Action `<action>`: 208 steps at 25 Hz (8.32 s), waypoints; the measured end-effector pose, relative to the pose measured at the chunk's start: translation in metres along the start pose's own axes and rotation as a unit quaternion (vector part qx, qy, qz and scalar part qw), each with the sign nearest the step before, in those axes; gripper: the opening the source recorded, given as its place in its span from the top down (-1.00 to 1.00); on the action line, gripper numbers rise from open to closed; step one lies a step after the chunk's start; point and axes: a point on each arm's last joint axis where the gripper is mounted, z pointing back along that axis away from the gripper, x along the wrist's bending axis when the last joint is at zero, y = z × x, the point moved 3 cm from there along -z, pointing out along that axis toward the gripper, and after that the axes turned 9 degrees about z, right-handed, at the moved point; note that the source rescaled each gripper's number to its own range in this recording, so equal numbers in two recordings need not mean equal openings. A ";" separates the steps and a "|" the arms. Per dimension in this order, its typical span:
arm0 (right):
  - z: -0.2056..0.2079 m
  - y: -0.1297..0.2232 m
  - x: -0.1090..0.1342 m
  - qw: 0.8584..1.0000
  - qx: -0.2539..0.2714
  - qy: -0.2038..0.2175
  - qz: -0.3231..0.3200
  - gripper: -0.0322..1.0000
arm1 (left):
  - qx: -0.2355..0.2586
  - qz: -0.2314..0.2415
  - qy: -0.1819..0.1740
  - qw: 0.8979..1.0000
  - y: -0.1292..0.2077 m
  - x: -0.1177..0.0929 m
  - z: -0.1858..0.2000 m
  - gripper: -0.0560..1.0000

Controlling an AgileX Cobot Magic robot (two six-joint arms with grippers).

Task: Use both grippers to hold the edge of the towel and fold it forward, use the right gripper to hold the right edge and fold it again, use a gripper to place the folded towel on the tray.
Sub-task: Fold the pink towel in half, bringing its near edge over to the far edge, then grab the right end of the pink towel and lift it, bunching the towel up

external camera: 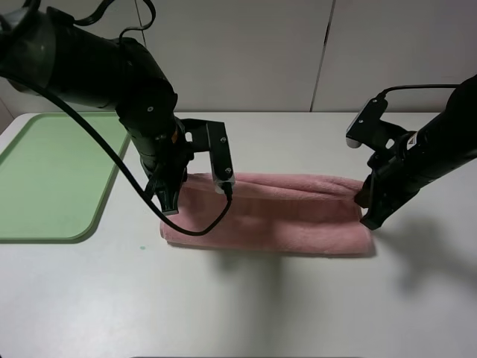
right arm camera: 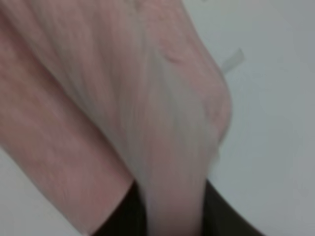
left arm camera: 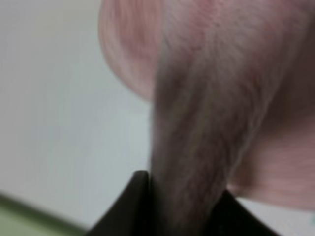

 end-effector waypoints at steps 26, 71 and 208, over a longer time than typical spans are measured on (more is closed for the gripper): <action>0.002 -0.014 -0.021 0.994 -0.061 0.086 0.006 -1.00 | -0.008 -0.040 -0.045 0.998 0.000 0.013 -0.003 -0.43; 0.004 -0.059 0.016 0.985 -0.112 0.076 0.106 -1.00 | -0.063 -0.003 -0.050 0.997 -0.013 0.014 -0.002 -1.00; 0.001 -0.090 0.016 0.945 -0.121 0.298 -0.058 -1.00 | -0.334 0.424 0.062 0.839 0.264 -0.148 0.185 -0.97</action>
